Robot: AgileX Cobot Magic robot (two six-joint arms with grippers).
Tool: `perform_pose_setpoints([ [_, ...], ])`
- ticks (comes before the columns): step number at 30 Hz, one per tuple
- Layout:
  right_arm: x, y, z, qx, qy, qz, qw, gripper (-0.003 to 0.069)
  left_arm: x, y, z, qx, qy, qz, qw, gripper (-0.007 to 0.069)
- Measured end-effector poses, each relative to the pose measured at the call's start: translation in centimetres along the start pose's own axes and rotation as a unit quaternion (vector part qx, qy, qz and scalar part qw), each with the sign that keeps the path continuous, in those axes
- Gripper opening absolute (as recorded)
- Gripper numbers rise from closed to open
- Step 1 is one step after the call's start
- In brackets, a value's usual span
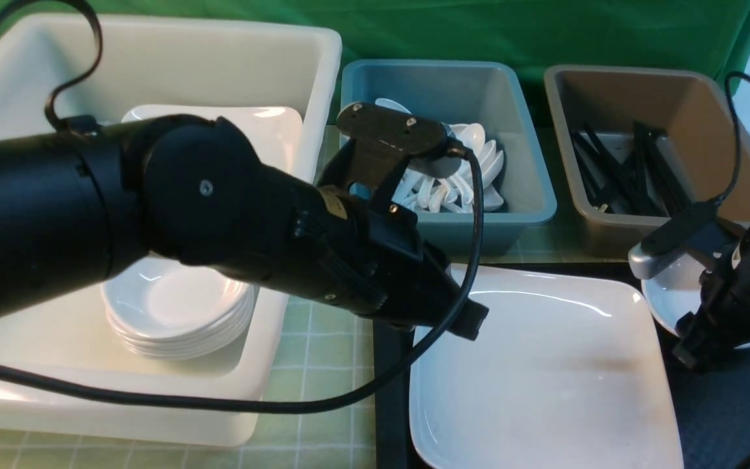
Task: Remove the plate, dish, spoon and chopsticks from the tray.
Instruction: Use the right arm to grab a small plate from the dinner plate, then use the right arm to put the small plate into the large storage box on the left
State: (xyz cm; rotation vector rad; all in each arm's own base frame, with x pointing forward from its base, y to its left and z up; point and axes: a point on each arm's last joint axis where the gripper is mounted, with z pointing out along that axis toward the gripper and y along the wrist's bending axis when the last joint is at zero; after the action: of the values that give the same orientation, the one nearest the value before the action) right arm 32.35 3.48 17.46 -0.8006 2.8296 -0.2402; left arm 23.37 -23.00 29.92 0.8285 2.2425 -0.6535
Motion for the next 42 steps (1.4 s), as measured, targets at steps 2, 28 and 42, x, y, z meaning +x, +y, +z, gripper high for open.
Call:
perform_pose_setpoints([
  [2, -0.2, 0.0, 0.7, 0.001, -0.004, -0.011, 1.000, 0.0454, 0.0, 0.0, 0.0, 0.000, 0.000, 0.000, 1.000, -0.0016],
  [28, 0.3, 2.8, -14.8, -0.042, -0.119, 0.034, 0.991, 0.0026, -4.7, 0.9, -2.8, -0.087, 0.005, 0.055, 0.995, -0.0016],
  [42, -12.8, 19.4, -27.4, -0.259, -0.382, -0.199, 0.864, 0.0027, 0.6, 12.2, -22.5, -0.335, -0.068, -0.182, 0.922, -0.0016],
])
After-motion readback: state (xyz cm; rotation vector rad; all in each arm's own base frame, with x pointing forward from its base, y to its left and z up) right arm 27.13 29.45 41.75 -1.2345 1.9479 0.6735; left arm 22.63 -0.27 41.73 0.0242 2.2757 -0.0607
